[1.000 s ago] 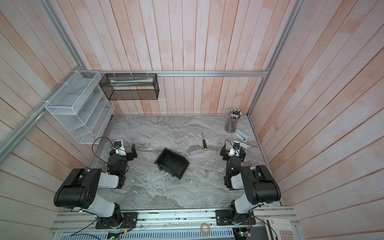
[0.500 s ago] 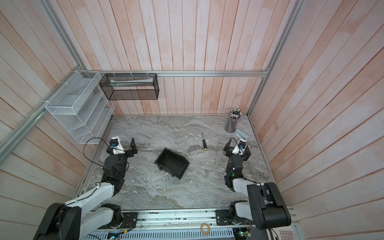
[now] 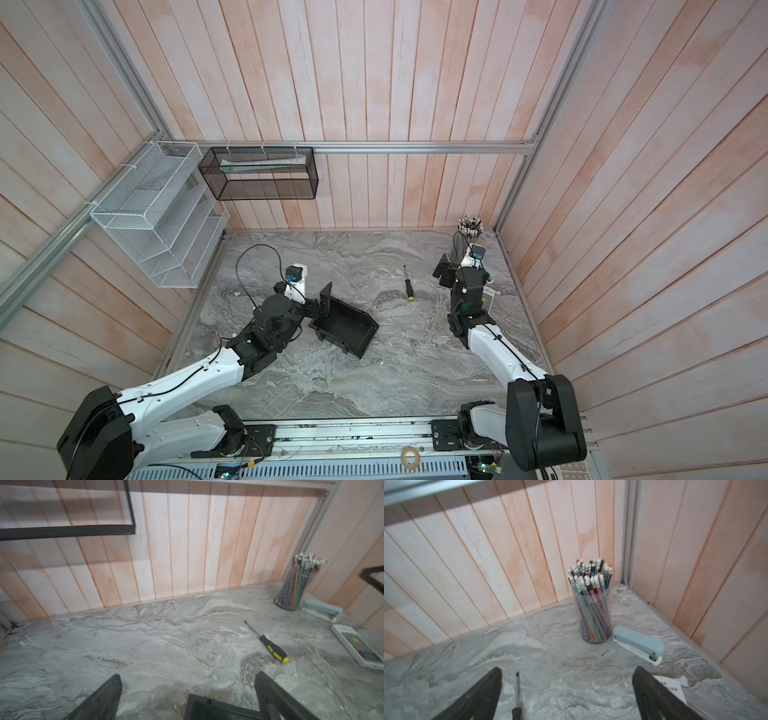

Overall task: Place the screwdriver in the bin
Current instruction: 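Reach the right gripper to the screwdriver while the left gripper moves to the black bin, then close the right gripper on the screwdriver's black handle, then lift the screwdriver with the right gripper while the left gripper drags the bin closer, then carry the screwdriver over the bin with the right gripper, left gripper holding the bin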

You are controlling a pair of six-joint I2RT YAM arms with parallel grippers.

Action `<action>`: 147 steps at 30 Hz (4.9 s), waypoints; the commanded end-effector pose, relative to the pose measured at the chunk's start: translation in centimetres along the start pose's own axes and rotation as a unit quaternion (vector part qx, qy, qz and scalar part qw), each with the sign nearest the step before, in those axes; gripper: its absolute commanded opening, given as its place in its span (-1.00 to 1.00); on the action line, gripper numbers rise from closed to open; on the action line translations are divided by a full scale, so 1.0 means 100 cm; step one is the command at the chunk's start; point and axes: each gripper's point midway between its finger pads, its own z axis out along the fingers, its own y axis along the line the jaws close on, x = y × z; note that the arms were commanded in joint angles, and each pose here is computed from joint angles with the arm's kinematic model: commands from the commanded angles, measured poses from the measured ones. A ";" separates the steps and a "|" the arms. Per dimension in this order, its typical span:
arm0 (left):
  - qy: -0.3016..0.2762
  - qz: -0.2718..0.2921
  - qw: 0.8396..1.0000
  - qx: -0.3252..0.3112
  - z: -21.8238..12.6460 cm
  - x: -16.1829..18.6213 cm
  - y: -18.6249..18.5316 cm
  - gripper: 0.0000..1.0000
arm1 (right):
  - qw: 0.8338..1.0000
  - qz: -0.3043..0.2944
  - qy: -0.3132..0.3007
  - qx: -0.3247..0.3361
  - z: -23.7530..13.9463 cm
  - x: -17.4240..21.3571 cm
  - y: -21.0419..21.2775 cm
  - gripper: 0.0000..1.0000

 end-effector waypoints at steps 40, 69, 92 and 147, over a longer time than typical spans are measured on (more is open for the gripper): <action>0.141 -0.150 0.973 0.102 -0.019 0.046 -0.051 1.00 | 0.931 -0.097 0.346 -0.066 0.073 0.201 0.071 -0.06; 0.169 -0.171 0.965 0.107 -0.018 0.057 -0.058 1.00 | 0.935 -0.120 0.330 -0.056 0.012 0.205 0.056 -0.95; 0.175 -0.164 0.967 0.081 -0.026 0.055 -0.045 1.00 | 0.940 -0.154 0.276 -0.126 -0.044 0.165 0.095 -0.96; 0.175 -0.303 0.934 0.069 0.023 0.085 -0.058 1.00 | 0.936 -0.124 0.202 -0.260 -0.102 0.096 0.170 -0.96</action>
